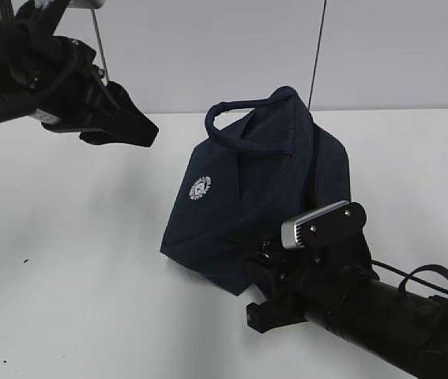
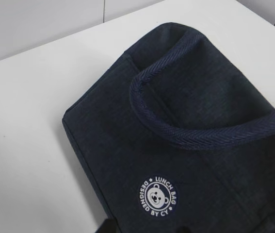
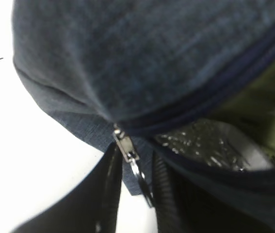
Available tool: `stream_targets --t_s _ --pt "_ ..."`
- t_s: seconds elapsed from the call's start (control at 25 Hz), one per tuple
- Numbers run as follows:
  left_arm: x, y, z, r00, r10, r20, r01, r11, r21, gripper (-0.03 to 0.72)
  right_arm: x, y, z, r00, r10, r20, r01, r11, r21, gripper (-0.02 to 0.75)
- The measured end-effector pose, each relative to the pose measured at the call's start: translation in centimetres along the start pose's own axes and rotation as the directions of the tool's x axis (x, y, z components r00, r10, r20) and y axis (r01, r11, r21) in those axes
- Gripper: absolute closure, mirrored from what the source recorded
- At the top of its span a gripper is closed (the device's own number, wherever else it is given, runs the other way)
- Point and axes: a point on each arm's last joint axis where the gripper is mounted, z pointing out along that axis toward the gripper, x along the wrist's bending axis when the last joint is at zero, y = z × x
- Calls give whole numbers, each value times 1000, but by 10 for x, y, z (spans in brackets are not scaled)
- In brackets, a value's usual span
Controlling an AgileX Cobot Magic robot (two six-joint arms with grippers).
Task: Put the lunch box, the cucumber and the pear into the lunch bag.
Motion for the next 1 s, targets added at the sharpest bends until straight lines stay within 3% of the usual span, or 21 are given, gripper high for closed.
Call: stream_targets --t_s 0.32,0.64,1.0 --pt "0 0 0 1000 1 0 -1 1000 0 450 0 0 0 1000 0 0 0 1000 0 557" --pt "0 0 0 1000 1 0 -1 1000 0 450 0 0 0 1000 0 0 0 1000 0 683" --pt "0 0 0 1000 2 0 -2 1000 0 450 0 -1 0 1000 0 2 0 1000 12 700"
